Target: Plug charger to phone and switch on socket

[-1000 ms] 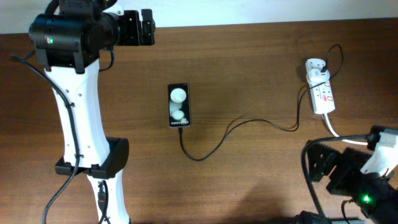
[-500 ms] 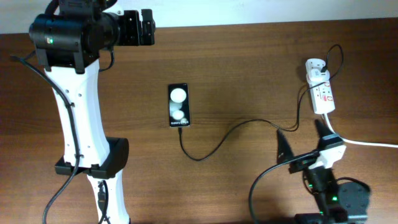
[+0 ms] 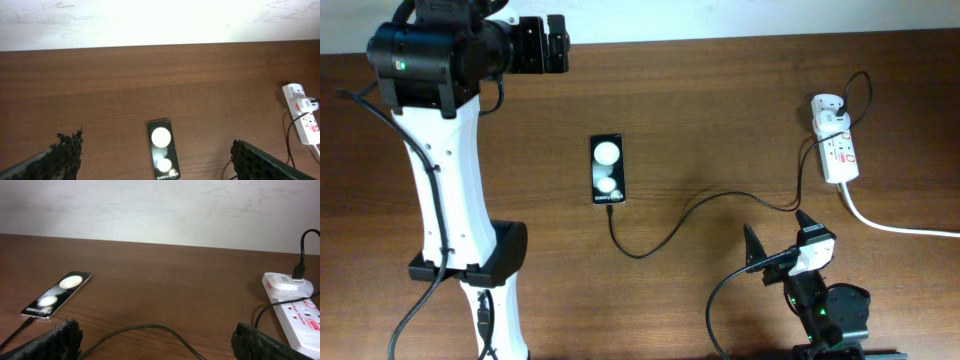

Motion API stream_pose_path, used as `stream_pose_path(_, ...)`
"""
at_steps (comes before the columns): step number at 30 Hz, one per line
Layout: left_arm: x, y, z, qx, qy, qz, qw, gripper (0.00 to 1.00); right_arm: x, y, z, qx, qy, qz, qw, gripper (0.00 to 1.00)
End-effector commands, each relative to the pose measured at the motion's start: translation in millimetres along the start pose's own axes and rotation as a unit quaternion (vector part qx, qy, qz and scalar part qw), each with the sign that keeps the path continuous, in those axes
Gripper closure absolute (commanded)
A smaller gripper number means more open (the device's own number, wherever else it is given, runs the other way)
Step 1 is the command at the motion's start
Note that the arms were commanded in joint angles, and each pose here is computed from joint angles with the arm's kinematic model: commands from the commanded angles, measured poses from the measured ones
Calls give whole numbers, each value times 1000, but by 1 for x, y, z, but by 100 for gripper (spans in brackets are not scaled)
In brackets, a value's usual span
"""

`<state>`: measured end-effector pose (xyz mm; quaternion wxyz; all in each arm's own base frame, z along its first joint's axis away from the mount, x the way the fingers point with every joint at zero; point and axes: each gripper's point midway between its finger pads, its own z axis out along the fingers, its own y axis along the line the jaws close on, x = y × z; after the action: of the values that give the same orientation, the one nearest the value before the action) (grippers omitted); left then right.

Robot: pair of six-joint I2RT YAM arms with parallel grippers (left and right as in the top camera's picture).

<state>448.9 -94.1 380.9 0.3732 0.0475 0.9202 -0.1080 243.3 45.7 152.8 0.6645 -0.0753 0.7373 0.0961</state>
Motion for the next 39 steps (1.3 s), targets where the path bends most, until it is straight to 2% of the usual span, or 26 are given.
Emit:
stream_pose_path(1, -2, 0, -9, 4, -9, 0, 1000, 1, 3, 0, 0, 1, 4, 2, 1000, 1)
stream_pose_path(4, -1, -1, -7, 4, -5, 1, 1000, 1, 3, 0, 0, 1, 3, 2, 1000, 1)
stream_pose_path(7, 25, 13, 9, -28, 61, -1, 998, 1, 3, 0, 0, 2, 4, 2, 1000, 1)
stream_pose_path(9, 25, 12, 13, -22, 45, 1, 999, 1, 3, 0, 0, 1, 4, 2, 1000, 1)
stream_pose_path(11, 41, 13, 13, -20, 21, 3, 1000, 1, 3, 0, 0, 2, 4, 2, 1000, 1)
stream_pose_path(14, 101, 20, 14, -17, -33, 50, 998, 1, 3, 0, 0, 1, 4, 2, 1000, 1)
stream_pose_path(15, 134, 24, 12, -16, -69, 82, 994, 1, 3, 0, 0, 1, 4, 2, 1000, 1)
stream_pose_path(19, 216, 33, 3, -27, -177, 150, 972, 1, 3, 0, 0, 2, 4, 2, 1000, 1)
stream_pose_path(21, 236, 44, -5, -46, -236, 147, 960, 1, 3, 0, 0, 1, 4, 2, 1000, 1)
stream_pose_path(25, 269, 66, -7, -81, -296, 135, 942, 1, 3, 0, 0, 2, 4, 2, 1000, 1)
stream_pose_path(30, 290, 82, 1, -119, -340, 157, 919, 1, 3, 0, 0, 2, 4, 2, 1000, 1)
stream_pose_path(34, 307, 89, 6, -130, -320, 146, 927, 1, 3, 0, 0, 1, 4, 2, 1000, 2)
stream_pose_path(39, 302, 88, -2, -132, -338, 146, 920, 1, 3, 0, 0, 2, 4, 2, 1000, 1)
